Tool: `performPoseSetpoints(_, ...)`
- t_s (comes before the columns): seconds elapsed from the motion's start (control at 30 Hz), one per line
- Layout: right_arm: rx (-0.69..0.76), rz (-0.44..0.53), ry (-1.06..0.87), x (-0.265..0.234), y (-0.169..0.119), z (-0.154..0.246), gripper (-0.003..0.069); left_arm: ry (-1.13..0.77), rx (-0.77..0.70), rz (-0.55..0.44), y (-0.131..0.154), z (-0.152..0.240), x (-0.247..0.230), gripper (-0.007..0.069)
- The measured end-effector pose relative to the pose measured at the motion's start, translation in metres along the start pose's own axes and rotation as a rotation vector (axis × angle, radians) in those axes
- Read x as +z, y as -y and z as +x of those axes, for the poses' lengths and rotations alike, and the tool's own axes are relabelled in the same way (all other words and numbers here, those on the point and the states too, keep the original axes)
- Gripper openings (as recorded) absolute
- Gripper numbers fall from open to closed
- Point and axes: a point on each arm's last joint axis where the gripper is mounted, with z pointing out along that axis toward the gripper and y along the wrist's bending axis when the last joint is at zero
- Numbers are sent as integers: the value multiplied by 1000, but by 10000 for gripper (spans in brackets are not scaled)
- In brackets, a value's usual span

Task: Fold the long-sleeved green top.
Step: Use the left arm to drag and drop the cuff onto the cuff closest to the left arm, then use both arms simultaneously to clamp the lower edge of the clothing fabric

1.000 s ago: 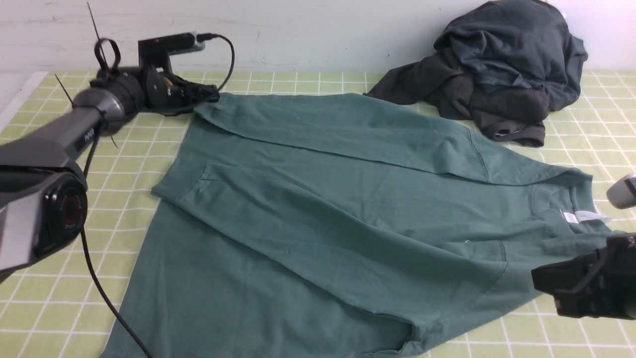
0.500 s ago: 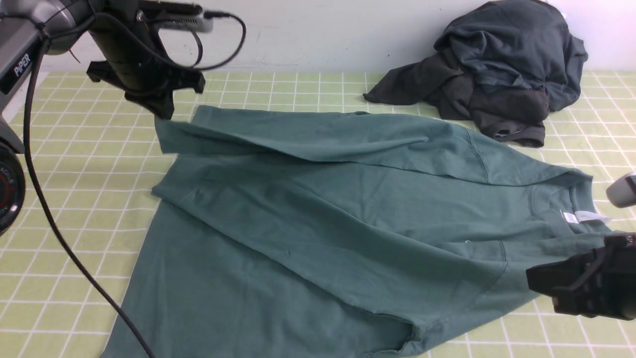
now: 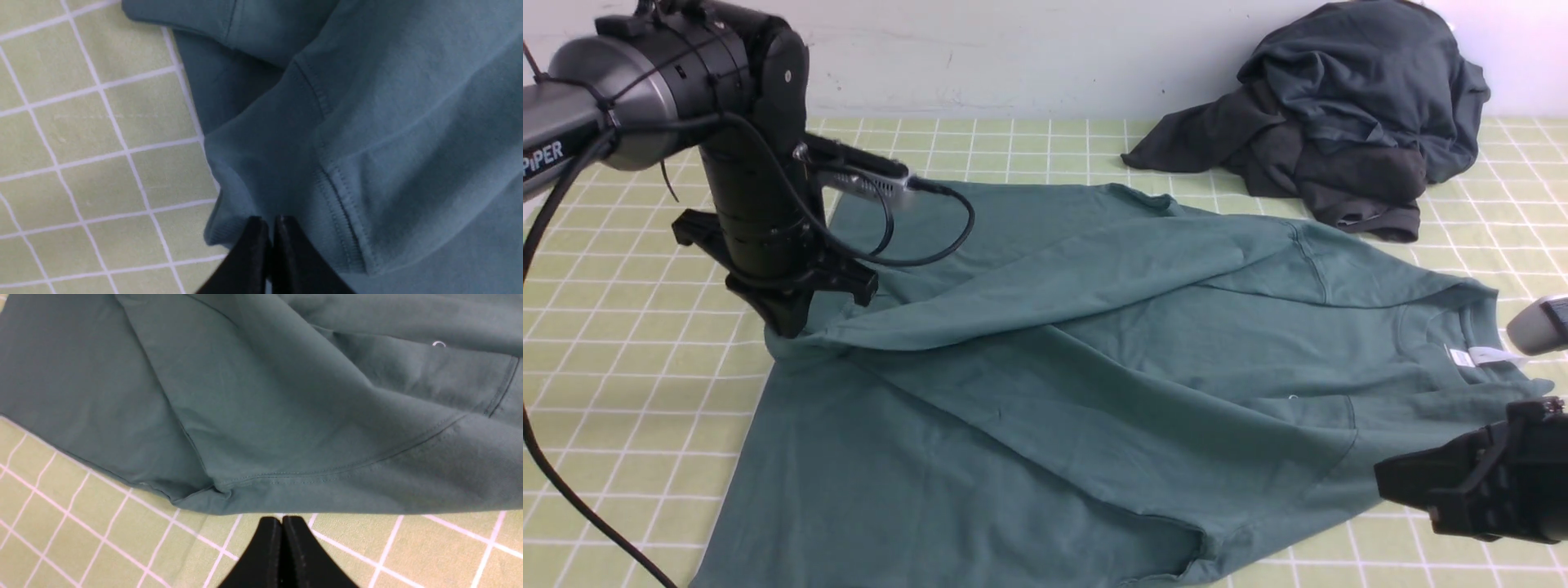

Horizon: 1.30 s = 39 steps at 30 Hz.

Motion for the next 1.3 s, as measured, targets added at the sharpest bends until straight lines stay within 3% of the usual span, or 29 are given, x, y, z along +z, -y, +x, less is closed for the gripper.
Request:
performPoseSetpoints(0.17, 1, -1, 0, 0, 0, 0, -14, 8, 13, -7, -1, 2, -4, 38)
performPoseSetpoints(0.57, 4, -10, -2, 0, -1, 0, -14, 43, 2, 12, 2, -4, 4, 265)
performPoseSetpoints(0.73, -20, -14, -33, 2, -2, -8, -12, 18, 8, 49, 8, -4, 7, 283)
performPoseSetpoints(0.87, -24, 43, -62, 2, 5, -29, -9, 75, 83, 98, 16, 3, -22, 283)
performPoseSetpoints(1.03, -38, 213, -84, 9, 32, -92, 2, 346, 116, 188, 21, 42, -124, 283)
performPoseSetpoints(1.13, -40, 258, -96, 22, 46, -115, 23, 463, 142, 184, 18, 67, -165, 283)
performPoseSetpoints(1.23, -46, 289, -113, 52, 70, -150, 88, 640, 176, 132, 9, 119, -220, 283)
performPoseSetpoints(1.3, -44, 289, -124, 64, 78, -158, 115, 687, 165, 103, 4, 134, -229, 283)
